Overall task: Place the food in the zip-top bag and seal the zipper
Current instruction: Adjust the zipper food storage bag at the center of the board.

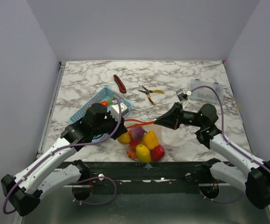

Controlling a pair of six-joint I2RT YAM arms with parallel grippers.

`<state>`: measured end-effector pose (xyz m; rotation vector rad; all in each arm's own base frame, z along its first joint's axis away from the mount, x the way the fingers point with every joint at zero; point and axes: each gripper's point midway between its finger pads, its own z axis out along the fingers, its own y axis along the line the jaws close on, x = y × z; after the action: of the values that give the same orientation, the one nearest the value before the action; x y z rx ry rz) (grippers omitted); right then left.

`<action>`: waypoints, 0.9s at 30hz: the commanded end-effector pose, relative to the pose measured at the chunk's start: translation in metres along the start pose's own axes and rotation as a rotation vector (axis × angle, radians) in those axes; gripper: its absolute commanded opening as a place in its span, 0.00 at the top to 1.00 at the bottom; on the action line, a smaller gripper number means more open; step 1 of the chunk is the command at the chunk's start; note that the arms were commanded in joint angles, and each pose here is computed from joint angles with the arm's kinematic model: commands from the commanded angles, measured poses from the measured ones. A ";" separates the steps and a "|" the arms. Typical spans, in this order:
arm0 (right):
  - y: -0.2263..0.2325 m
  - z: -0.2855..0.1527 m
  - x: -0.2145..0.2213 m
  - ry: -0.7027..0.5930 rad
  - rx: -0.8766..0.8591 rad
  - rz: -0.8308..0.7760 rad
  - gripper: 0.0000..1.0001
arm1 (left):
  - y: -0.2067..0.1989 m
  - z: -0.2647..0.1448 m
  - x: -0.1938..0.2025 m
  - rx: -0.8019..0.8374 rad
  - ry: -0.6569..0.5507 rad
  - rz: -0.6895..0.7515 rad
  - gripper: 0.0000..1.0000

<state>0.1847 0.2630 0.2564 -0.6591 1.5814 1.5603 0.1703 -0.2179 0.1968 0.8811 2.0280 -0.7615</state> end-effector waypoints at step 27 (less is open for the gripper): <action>-0.002 -0.010 0.001 0.005 0.090 -0.072 1.00 | -0.034 -0.034 -0.056 0.066 0.005 -0.003 1.00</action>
<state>0.1980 0.2498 0.2059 -0.5227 1.7739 1.3950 0.1543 -0.2283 0.2125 0.9118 2.1992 -0.8027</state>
